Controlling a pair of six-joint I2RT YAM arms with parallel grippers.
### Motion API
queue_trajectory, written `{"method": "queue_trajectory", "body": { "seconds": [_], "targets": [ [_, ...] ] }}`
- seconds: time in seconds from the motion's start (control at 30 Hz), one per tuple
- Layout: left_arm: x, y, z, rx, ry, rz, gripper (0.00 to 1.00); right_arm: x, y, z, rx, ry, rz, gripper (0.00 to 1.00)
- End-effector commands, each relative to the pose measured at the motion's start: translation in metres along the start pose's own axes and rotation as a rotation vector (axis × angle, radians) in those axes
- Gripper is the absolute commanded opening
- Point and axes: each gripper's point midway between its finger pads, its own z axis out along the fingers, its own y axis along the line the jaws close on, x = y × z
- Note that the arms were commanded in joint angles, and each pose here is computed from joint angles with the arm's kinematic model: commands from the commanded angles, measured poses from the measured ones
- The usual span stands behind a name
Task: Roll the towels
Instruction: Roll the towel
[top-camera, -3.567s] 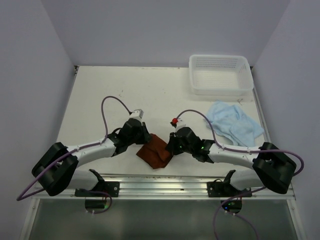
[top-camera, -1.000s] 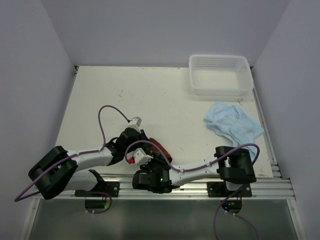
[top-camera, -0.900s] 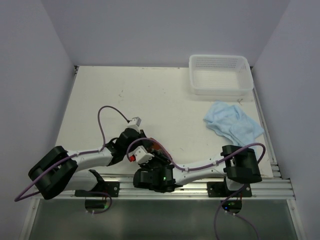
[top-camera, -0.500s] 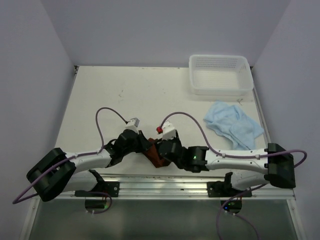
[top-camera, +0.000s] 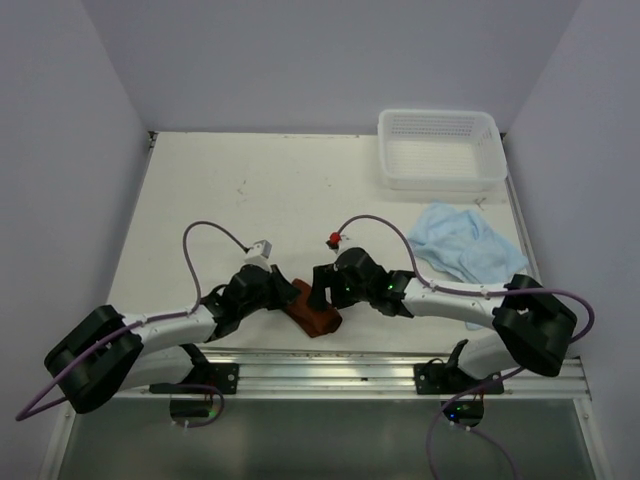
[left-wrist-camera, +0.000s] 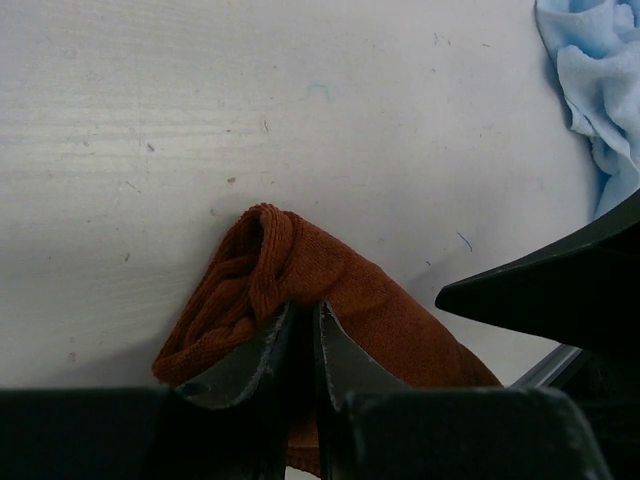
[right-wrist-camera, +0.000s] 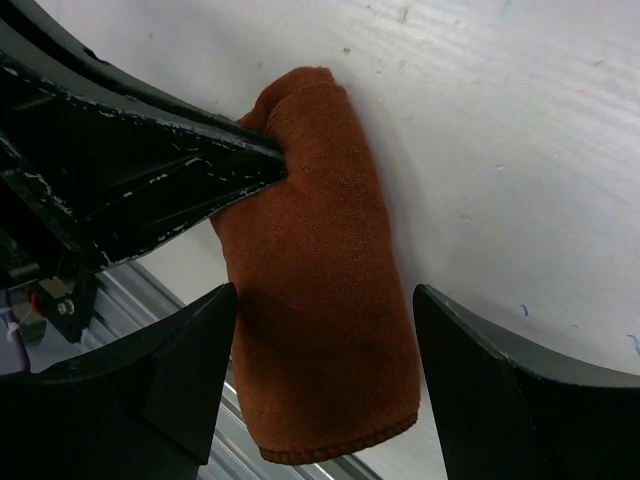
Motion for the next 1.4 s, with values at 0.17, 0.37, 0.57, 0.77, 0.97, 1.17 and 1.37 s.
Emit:
{"method": "queue_trajectory", "body": {
  "seconds": [0.17,0.37,0.57,0.77,0.97,1.17,1.37],
  "targets": [
    [0.030,0.046,-0.009,-0.151,0.074,0.019,0.16,0.019,0.011,0.016,-0.080,0.089,0.041,0.76],
    [0.031,0.048,-0.010,-0.151,0.068,0.011,0.15,0.040,0.002,0.021,-0.065,0.144,0.041,0.75],
    [0.030,0.049,-0.009,-0.157,0.062,0.007,0.15,0.058,0.002,0.024,-0.036,0.179,-0.044,0.64],
    [0.008,0.037,-0.008,-0.184,0.025,0.060,0.16,0.054,0.007,0.023,0.049,0.114,-0.201,0.38],
    [-0.042,0.001,-0.012,-0.146,-0.069,0.096,0.18,0.035,-0.002,0.010,0.223,-0.023,-0.352,0.33],
    [-0.063,-0.026,-0.019,-0.070,-0.102,0.071,0.19,0.016,-0.005,-0.004,0.408,-0.129,-0.553,0.33],
    [-0.062,-0.040,-0.016,-0.021,-0.072,0.057,0.19,0.024,0.009,-0.002,0.474,-0.149,-0.681,0.35]
  ]
}}
